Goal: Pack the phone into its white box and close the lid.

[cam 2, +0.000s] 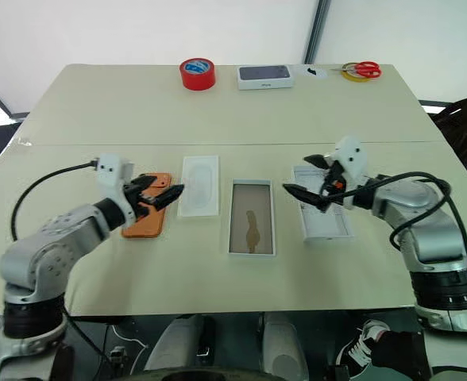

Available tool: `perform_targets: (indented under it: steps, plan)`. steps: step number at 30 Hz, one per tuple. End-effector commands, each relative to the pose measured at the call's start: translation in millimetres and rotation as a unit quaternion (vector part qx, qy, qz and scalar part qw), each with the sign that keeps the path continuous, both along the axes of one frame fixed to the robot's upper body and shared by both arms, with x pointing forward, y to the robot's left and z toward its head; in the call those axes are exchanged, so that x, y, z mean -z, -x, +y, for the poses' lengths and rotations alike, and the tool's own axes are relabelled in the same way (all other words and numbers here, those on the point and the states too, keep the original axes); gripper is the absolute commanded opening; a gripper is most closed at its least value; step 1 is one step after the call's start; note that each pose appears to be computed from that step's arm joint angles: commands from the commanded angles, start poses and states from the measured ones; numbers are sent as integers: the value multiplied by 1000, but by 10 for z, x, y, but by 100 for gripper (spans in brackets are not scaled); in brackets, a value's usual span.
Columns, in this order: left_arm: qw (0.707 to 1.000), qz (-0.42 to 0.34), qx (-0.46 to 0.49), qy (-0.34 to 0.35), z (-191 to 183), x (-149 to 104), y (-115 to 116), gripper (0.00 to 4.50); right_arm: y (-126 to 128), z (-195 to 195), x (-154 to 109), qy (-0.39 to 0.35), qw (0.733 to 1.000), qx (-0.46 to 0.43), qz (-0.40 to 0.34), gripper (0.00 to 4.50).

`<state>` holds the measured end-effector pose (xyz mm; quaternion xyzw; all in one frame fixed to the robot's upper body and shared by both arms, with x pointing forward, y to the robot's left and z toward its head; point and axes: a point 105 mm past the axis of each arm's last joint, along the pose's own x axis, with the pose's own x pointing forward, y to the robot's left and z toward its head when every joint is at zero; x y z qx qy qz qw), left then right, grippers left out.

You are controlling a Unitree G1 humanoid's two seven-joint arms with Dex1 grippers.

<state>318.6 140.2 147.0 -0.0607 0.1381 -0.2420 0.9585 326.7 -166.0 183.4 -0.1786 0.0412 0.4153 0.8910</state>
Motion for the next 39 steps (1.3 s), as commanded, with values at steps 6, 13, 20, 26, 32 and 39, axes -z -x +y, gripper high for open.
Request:
perform_targets:
  steps: [6, 13, 20, 26, 32, 39]
  plan:
    - [995, 68, -73, -6, -113, 13, -86, 450, 130, 318, -147, 3, 999, -45, -20, 447]
    - [984, 139, -104, 32, -130, 119, -218, 450, 154, 220, -41, 14, 999, -44, 1, 447]
    - [979, 183, -86, 26, -274, 186, -335, 450, 402, 280, -4, 60, 991, -114, 24, 447]
    - [974, 208, -80, 42, -335, 219, -390, 450, 569, 397, 19, 92, 984, -148, 35, 447]
    - [972, 211, -84, 66, -327, 199, -412, 218, 602, 413, 189, 141, 978, -147, 52, 450]
    - [969, 208, -109, 78, -237, 202, -435, 11, 676, 553, 278, 172, 967, -163, 93, 450]
